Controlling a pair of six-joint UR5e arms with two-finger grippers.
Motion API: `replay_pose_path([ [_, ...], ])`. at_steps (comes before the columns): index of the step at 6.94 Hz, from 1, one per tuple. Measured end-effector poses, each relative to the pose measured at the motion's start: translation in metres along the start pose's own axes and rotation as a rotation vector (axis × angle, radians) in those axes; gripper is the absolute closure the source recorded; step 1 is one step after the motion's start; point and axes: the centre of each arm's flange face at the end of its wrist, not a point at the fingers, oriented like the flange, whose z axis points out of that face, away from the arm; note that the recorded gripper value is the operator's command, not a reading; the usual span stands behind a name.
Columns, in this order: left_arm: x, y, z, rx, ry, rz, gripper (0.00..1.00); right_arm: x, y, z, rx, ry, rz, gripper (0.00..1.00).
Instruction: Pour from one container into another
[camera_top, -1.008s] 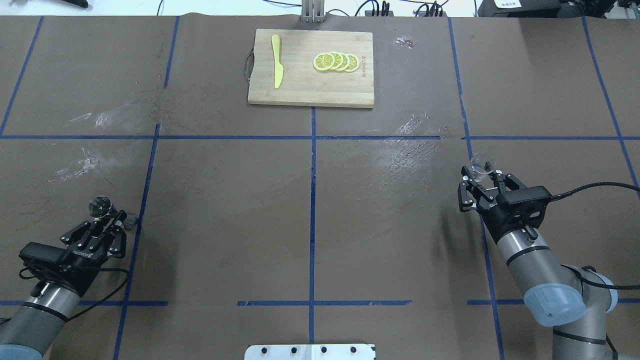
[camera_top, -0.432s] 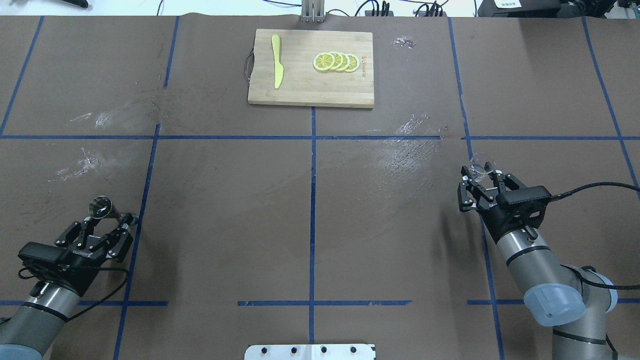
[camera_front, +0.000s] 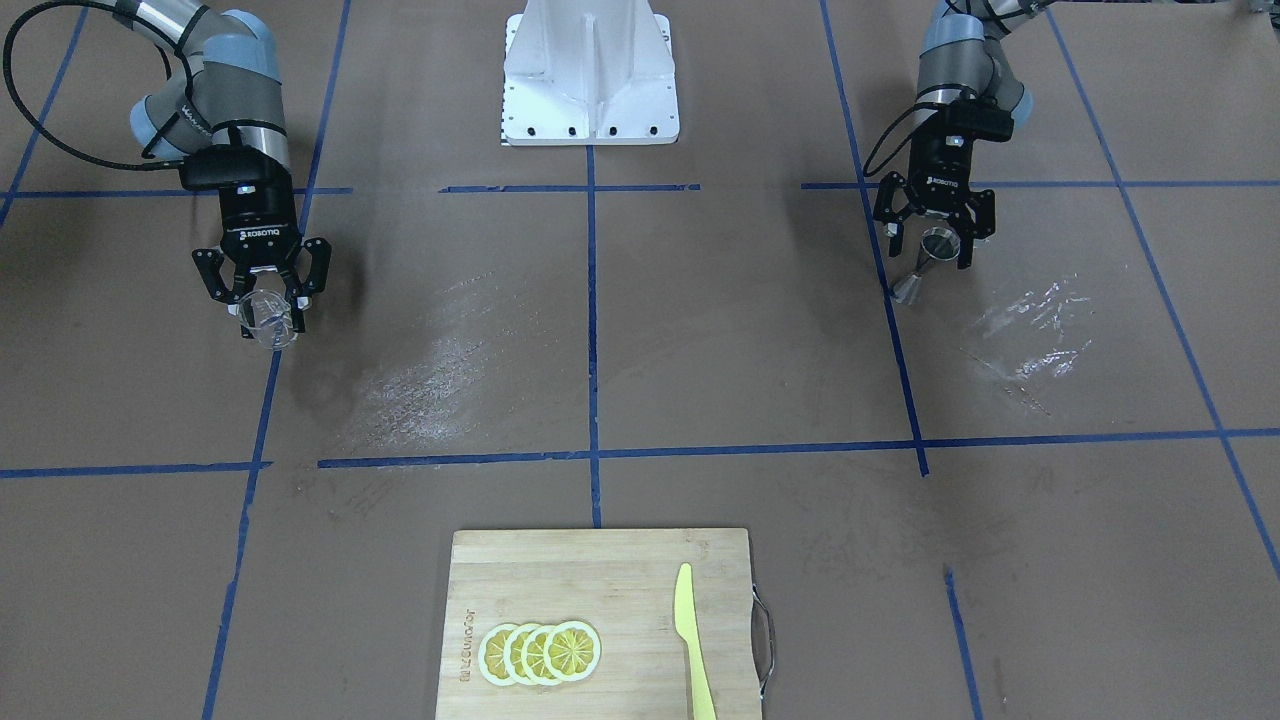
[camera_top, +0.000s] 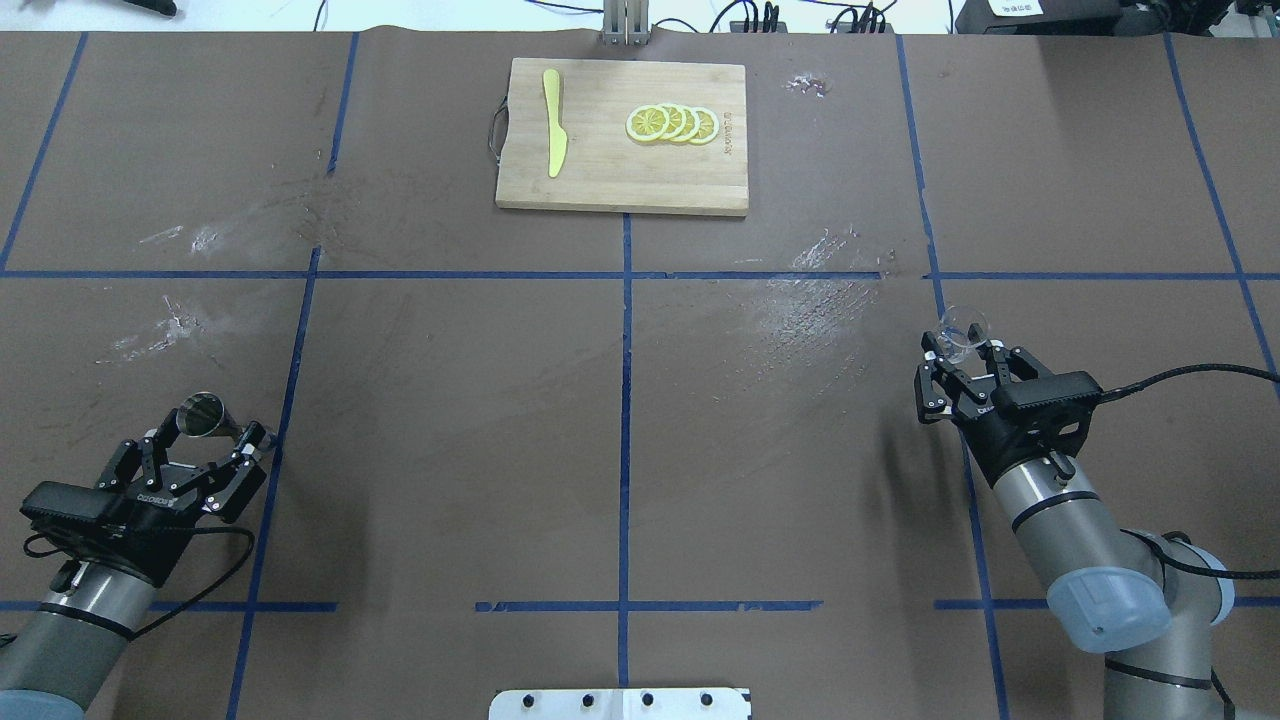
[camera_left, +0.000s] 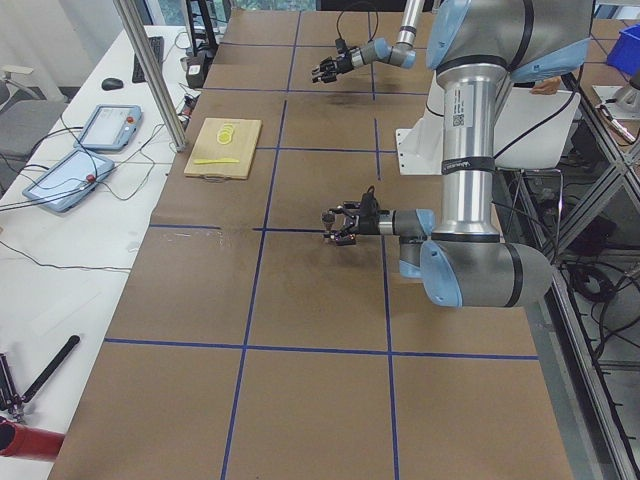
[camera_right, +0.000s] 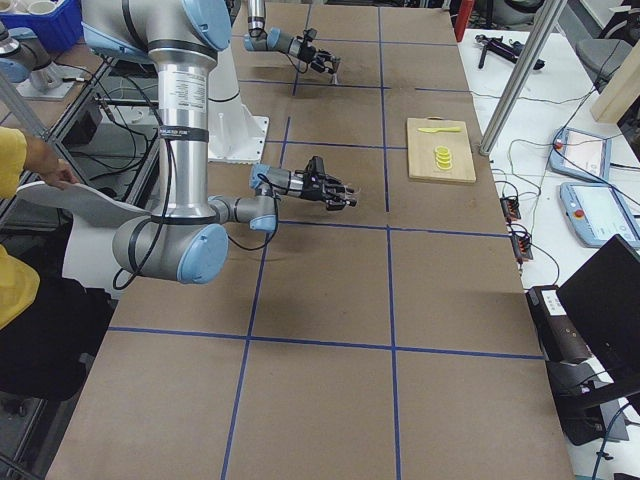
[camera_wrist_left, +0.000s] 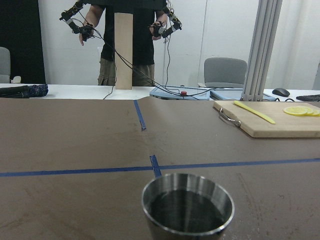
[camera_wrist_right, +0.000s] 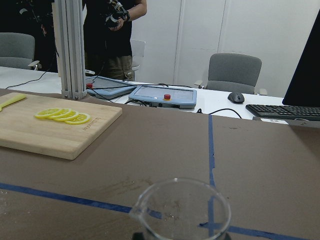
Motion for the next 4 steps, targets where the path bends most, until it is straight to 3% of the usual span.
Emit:
replay_pose_path([
  [4,0.001,-0.028,-0.004,0.060,0.004,-0.043,0.00,0.000,-0.001,0.001,0.003,0.000,0.004,1.00],
])
